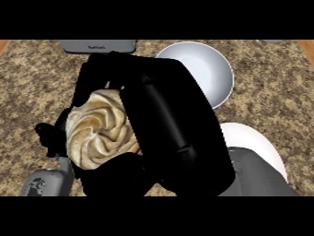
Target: Pick the cupcake from the plate and place it in the bowl
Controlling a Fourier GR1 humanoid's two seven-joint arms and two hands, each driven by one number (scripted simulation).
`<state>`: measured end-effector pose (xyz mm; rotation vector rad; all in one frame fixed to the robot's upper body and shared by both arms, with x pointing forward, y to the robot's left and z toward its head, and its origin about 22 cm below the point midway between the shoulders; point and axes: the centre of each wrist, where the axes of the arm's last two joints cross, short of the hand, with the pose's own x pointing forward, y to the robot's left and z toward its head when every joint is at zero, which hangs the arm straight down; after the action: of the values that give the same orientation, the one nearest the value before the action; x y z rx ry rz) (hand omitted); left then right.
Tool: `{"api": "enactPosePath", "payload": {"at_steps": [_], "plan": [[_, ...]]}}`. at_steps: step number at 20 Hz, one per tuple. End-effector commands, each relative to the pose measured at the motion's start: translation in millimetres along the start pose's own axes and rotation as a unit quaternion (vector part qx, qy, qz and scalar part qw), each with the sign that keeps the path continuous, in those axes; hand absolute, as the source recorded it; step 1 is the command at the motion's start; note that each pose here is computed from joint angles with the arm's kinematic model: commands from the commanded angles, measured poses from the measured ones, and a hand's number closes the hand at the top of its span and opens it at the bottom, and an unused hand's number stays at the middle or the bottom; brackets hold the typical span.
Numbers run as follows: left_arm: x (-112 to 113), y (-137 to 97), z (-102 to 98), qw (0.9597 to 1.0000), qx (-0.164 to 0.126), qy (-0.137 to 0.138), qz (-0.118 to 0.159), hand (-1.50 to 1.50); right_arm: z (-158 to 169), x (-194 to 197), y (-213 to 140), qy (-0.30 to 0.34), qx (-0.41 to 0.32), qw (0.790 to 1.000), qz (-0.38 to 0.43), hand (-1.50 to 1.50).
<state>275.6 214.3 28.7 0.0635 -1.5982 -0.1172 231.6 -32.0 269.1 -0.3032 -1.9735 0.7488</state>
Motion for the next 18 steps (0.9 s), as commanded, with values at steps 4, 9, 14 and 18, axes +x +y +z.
{"api": "enactPosePath", "payload": {"at_steps": [4,9,14,18], "plan": [[-10,-6,6,1.0000,-0.004,0.001,0.005,0.00,-43,-28,-29,0.043,-0.027,0.994,0.095,1.50],[-1,-1,0,0.9999,-0.009,-0.007,0.007,0.00,-80,-80,-20,0.047,-0.028,0.981,0.184,1.50],[0,3,-12,1.0000,0.000,0.008,0.000,0.00,-83,-139,3,0.077,-0.038,0.978,0.190,1.50],[-5,7,6,1.0000,-0.005,0.002,0.002,0.00,-94,-167,10,0.088,-0.032,0.972,0.217,1.50]]}}
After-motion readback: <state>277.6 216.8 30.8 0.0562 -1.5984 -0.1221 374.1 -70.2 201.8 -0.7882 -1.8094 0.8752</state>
